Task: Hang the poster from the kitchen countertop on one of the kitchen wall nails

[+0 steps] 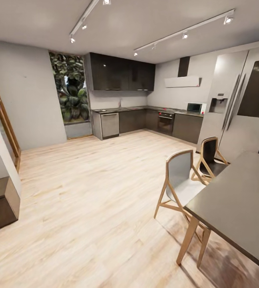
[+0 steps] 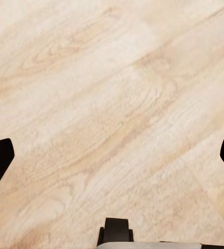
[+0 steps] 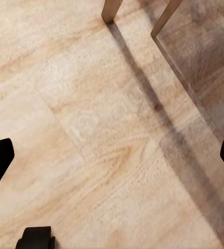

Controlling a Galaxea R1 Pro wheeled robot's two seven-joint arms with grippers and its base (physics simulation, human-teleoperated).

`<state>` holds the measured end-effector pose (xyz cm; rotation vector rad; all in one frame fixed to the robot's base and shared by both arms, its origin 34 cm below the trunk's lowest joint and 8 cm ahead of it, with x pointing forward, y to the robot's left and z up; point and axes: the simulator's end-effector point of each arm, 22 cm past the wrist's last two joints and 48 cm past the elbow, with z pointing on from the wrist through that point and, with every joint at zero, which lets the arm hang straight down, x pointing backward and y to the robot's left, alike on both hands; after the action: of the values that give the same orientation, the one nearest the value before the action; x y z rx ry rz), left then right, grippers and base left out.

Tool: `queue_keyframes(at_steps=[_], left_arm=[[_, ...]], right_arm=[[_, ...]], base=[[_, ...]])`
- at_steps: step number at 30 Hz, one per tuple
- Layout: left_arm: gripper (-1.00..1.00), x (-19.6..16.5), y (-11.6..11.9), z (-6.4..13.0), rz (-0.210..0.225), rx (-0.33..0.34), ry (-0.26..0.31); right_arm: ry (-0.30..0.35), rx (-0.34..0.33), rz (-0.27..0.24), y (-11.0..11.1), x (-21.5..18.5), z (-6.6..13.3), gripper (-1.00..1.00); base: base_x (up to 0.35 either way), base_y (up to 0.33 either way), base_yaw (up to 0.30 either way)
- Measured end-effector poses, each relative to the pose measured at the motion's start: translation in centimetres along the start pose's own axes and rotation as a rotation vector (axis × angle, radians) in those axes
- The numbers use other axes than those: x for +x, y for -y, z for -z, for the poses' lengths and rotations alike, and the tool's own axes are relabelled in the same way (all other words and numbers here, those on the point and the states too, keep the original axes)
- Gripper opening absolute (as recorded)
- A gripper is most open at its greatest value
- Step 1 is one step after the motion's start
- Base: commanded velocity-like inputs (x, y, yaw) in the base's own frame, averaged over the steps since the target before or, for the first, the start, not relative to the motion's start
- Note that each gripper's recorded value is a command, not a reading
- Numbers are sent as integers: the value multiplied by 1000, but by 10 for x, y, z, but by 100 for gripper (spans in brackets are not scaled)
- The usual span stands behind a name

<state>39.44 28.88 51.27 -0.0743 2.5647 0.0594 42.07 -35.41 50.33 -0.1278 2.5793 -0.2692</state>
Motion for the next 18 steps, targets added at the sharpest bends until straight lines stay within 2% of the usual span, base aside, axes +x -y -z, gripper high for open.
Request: queue_keyframes(at_steps=[9,18], left_arm=[[100,0,-1,0,1,-2,0],[100,0,-7,0,19,-14,1]], right_arm=[[0,0,0,0,0,0,100],[0,0,0,0,0,0,100]], base=[[302,188,0],[329,112,0]])
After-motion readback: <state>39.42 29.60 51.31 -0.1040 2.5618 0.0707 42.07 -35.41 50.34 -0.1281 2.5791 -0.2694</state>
